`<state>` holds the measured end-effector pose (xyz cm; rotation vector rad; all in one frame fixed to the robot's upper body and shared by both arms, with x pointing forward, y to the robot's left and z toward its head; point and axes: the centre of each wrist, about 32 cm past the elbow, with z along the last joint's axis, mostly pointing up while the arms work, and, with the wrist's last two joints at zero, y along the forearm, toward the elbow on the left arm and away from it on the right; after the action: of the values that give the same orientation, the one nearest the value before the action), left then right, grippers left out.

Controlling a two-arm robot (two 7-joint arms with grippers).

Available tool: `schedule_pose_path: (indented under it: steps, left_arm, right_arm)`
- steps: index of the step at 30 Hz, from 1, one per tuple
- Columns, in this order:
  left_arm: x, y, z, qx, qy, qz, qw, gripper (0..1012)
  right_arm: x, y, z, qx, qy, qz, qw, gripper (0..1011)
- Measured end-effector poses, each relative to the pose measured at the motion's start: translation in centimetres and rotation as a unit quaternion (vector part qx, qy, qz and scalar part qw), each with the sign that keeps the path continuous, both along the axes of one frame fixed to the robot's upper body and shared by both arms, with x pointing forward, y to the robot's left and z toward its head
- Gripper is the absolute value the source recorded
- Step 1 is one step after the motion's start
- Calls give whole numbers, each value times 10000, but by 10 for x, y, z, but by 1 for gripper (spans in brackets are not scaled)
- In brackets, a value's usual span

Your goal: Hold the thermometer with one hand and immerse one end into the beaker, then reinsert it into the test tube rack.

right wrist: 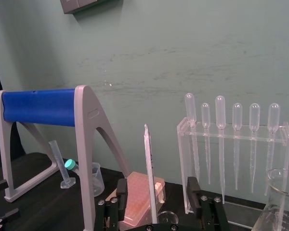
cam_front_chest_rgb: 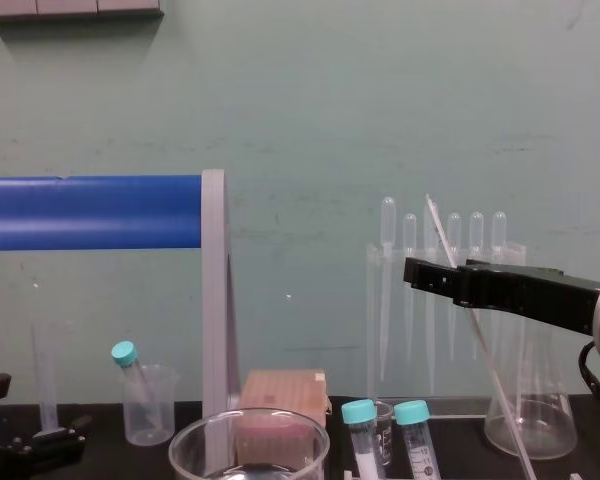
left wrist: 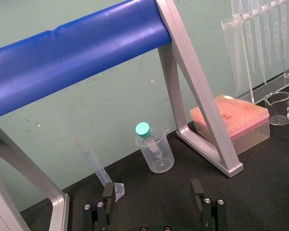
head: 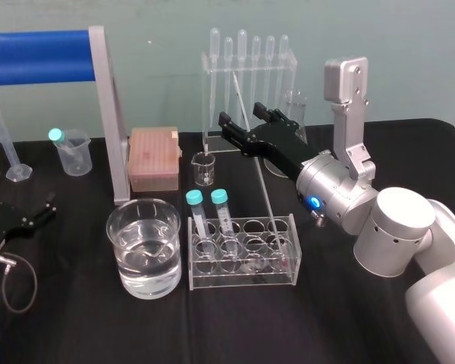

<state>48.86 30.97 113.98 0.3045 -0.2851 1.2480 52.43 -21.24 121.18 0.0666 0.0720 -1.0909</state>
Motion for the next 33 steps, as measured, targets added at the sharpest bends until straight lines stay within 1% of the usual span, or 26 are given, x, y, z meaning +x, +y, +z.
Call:
schedule_pose_path:
  steps: [1,2,3,4,5,8,9,11,12,15,16,17,18,19,20,21,22,23,24,26,33]
  left_arm:
    - [0,0,0,0,0,0,10000,1008]
    - [0,0,0,0,0,-1,10000,1008]
    - [0,0,0,0,0,0,10000,1008]
    - [0,0,0,0,0,-1,10000,1008]
    - [0,0,0,0,0,0,10000,1008]
    - [0,0,0,0,0,0,10000,1008]
    - [0,0,0,0,0,0,10000,1008]
    - [0,0,0,0,0,0,10000,1008]
    - [0,0,0,0,0,0,10000,1008]
    - [0,0,0,0,0,0,10000,1008]
    - [0,0,0,0,1,0,10000,1008]
    - [0,0,0,0,0,0,10000,1008]
    - [0,0,0,0,0,0,10000,1008]
    - [0,0,0,0,0,0,10000,1008]
    - [0,0,0,0,0,0,10000,1008]
    - [0,0,0,0,0,-1,10000,1008]
    - [0,0,0,0,0,-1,10000,1008]
    - [0,0,0,0,0,0,10000,1008]
    - [0,0,0,0,0,0,10000,1008]
    - [0,0,0,0,0,0,10000,1008]
    - [0,0,0,0,0,0,10000,1008]
  right_arm:
    - [0,0,0,1,0,0,10000,796]
    - [0,0,0,1,-1,0,10000,741]
    - [0,0,0,1,-1,0,10000,741]
    - [0,0,0,3,-2,0,10000,708]
    - [0,0,0,4,-2,0,10000,653]
    - [0,0,0,5,-4,0,10000,585]
    - [0,0,0,6,-5,0,10000,522]
    - [0,0,0,6,-7,0,10000,483]
    - [0,0,0,6,-7,0,10000,421]
    - [0,0,0,6,-9,0,10000,336]
    - [0,0,0,7,-9,0,10000,336]
    - [0,0,0,6,-9,-1,10000,274]
    - [0,0,0,6,-9,-1,10000,237]
    - [0,0,0,6,-9,-1,10000,237]
    - [0,0,0,6,-9,-1,10000,176]
    - [0,0,0,6,-9,-2,10000,164]
    - [0,0,0,6,-9,-2,10000,122]
    - [0,0,0,6,-9,-2,10000,111]
    - [0,0,0,6,-10,-4,10000,72]
    - [0,0,0,6,-9,-5,10000,57]
    - [0,0,0,6,-10,-5,10000,57]
